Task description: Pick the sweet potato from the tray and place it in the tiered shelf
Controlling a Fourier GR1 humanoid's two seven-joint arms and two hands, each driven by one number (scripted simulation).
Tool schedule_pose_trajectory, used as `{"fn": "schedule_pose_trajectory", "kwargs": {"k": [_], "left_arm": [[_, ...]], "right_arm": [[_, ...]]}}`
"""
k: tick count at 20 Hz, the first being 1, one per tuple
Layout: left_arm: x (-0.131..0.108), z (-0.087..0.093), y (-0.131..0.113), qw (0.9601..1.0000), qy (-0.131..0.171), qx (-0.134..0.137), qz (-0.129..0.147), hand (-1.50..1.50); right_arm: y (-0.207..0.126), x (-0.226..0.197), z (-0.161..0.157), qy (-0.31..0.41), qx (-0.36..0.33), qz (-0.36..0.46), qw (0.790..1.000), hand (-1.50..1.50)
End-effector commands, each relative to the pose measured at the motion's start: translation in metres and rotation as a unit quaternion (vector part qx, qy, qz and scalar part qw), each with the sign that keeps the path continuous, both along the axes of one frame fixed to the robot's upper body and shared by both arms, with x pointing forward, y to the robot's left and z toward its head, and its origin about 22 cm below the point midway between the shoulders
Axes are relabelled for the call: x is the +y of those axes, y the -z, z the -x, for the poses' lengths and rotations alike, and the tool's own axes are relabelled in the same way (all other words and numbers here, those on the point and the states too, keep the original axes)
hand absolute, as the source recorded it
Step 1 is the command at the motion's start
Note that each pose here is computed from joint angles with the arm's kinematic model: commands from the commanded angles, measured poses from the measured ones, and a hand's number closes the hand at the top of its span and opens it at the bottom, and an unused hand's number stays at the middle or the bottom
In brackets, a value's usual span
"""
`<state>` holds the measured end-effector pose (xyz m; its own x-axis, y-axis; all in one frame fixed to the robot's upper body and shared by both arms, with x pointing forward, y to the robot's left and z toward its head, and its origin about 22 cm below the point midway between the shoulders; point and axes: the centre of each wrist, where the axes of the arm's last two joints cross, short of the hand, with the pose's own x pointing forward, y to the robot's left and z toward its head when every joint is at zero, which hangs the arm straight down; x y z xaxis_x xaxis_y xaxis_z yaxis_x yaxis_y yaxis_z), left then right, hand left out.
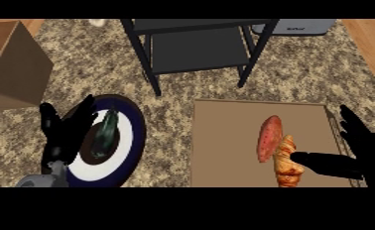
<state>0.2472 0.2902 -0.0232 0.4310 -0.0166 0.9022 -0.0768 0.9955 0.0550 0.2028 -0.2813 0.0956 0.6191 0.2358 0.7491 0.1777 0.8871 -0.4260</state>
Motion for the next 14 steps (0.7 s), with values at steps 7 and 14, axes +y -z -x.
{"fn": "schedule_pose_trajectory", "kwargs": {"k": [7,14], "left_arm": [[0.013,0.008,-0.001,1.0000,0.000,0.005,0.003,0.00],[0.009,-0.014,0.006,0.9999,-0.009,0.003,0.006,0.00]], "right_arm": [[0.025,0.020,0.002,0.025,0.061,0.033,0.997,-1.50],[0.028,0.041,-0.023,0.021,0.070,0.037,0.997,-1.50]]}}
